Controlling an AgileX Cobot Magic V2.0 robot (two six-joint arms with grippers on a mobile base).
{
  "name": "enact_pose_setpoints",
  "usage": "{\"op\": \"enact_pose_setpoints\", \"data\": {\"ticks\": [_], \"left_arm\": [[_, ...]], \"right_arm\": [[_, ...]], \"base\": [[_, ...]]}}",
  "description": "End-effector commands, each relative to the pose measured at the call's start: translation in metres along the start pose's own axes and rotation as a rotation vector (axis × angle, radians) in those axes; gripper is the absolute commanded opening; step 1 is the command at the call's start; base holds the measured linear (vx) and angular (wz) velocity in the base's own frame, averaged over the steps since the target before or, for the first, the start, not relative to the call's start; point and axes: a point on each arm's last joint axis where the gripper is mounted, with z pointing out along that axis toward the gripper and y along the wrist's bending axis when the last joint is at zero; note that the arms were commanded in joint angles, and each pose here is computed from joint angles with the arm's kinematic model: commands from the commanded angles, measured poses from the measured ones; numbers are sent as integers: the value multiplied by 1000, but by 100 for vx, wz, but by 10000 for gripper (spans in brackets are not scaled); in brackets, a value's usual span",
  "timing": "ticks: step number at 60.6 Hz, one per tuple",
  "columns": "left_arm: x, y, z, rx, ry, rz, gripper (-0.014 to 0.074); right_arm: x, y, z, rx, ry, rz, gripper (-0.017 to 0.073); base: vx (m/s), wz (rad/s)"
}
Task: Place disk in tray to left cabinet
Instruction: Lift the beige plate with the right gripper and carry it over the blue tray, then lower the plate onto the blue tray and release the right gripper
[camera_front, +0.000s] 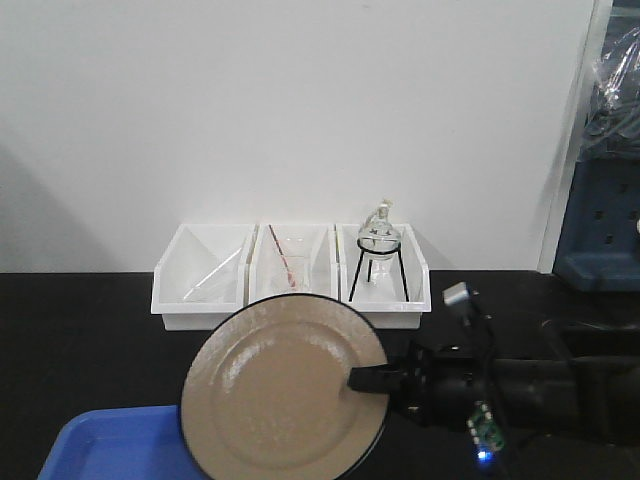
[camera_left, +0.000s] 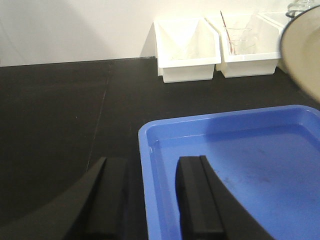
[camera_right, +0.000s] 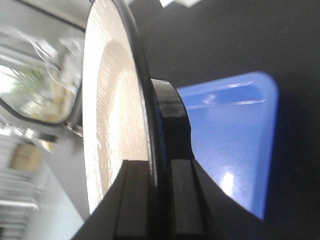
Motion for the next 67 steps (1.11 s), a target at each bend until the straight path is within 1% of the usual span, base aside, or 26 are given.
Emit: {"op": "enact_pose_setpoints", "data": {"ticks": [1, 5, 10, 18, 24, 26, 31, 34, 37, 41, 46, 49, 55, 62, 67], "left_arm": [[-21, 1, -1, -6, -131, -5, 381], [-22, 1, -1, -8, -142, -5, 381], [-23, 1, -1, -9, -151, -5, 381], [-23, 1, -1, -9, -154, -5, 381], [-23, 1, -1, -9, -154, -5, 381], [-23, 1, -1, -9, -154, -5, 381], [-23, 1, -1, -9, -154, -5, 381], [-23, 1, -1, -9, -154, -5, 381], [-23, 1, -1, -9, -154, -5, 381], [-23, 1, -1, -9, -154, -5, 381], [-23, 1, -1, -9, -154, -5, 381], [-23, 1, -1, -9, -154, -5, 381], [-23, 1, -1, -9, -154, -5, 381], [-23, 1, -1, -9, -154, -5, 381], [-23, 1, -1, -9, -154, -5, 381]], "right_arm": [[-5, 43, 10, -101, -70, 12, -5], [6, 47, 28, -75, -41, 5, -5], [16, 49, 47, -52, -10, 9, -5], [28, 45, 73, -41, 42, 39, -5], [33, 41, 89, -40, 68, 42, -5], [33, 39, 92, -38, 71, 33, -5], [34, 35, 98, -28, 74, -13, -1], [34, 31, 100, -1, 66, -46, 8], [33, 28, 100, 24, 55, -58, 18], [31, 24, 100, 65, 34, -60, 47], [30, 21, 100, 96, 18, -61, 99], [29, 20, 100, 108, 15, -78, 141], [31, 17, 100, 131, 39, -152, 252], [36, 16, 100, 134, 98, -238, 430], [38, 15, 99, 140, 123, -278, 542]], "base": [[0, 0], [0, 0], [0, 0], [0, 0], [0, 0], [0, 0], [0, 0], [0, 0], [0, 0], [0, 0], [0, 0], [0, 0], [0, 0], [0, 0], [0, 0]]}}
